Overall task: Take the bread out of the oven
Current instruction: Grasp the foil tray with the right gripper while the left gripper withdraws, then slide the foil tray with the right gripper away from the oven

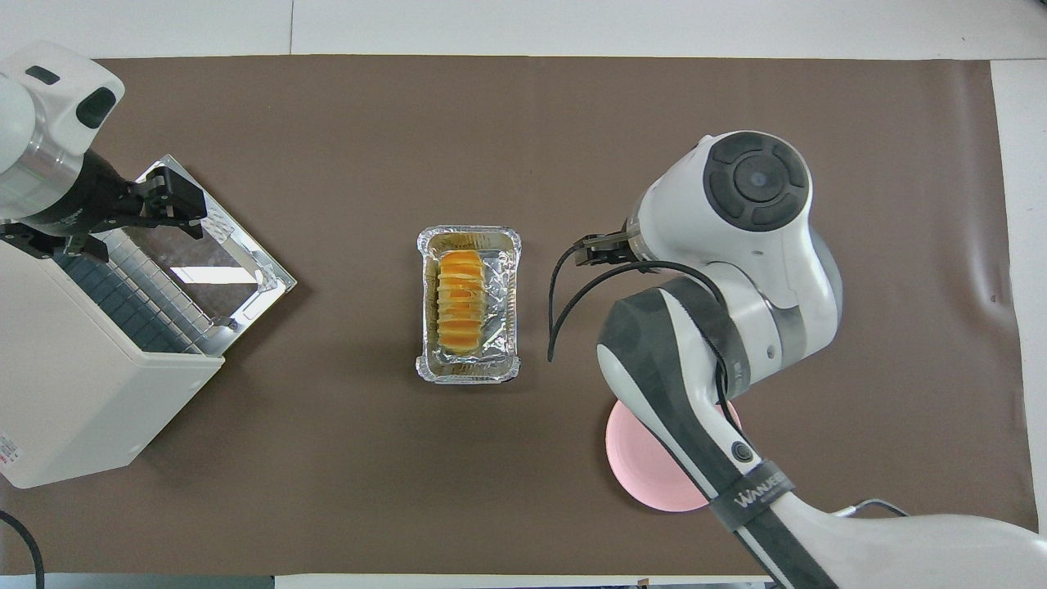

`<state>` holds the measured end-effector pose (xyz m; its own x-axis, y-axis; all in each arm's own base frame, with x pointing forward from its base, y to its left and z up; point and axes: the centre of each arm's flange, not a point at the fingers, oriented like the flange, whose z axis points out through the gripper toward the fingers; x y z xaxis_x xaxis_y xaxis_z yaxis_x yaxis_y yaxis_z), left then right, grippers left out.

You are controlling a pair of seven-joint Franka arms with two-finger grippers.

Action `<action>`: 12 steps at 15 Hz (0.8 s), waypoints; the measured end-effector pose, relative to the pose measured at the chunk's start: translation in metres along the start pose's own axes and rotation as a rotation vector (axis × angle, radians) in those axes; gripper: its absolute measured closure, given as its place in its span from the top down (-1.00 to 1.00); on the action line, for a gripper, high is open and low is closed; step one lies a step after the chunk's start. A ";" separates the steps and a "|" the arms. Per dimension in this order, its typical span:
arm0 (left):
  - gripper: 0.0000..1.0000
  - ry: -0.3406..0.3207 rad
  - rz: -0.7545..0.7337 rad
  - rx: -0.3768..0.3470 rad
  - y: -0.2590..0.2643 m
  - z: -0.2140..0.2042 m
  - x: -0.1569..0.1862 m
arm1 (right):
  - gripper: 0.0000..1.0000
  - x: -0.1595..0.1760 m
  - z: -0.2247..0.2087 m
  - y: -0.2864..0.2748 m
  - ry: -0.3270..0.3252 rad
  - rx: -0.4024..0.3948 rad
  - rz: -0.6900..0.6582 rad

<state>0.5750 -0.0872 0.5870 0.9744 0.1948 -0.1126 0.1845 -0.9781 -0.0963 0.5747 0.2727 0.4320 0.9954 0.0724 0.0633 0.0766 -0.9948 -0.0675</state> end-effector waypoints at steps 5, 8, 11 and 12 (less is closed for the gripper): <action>1.00 -0.028 0.034 -0.006 -0.046 0.001 0.008 | 1.00 -0.004 0.075 -0.081 -0.011 0.047 0.141; 1.00 -0.039 0.029 -0.008 -0.052 0.001 0.004 | 1.00 -0.015 0.103 -0.104 -0.042 0.071 0.182; 1.00 -0.059 0.043 -0.008 -0.057 -0.003 -0.005 | 0.98 -0.034 0.117 -0.122 -0.045 0.080 0.243; 1.00 -0.062 0.052 -0.008 -0.058 -0.004 -0.008 | 0.97 -0.040 0.126 -0.123 -0.042 0.080 0.248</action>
<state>0.5574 -0.0325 0.5978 0.9729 0.1478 -0.1781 0.1352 -0.9875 -0.0808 0.5324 0.4009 0.3119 0.9857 -0.1684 -0.0068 -0.1675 -0.9737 -0.1545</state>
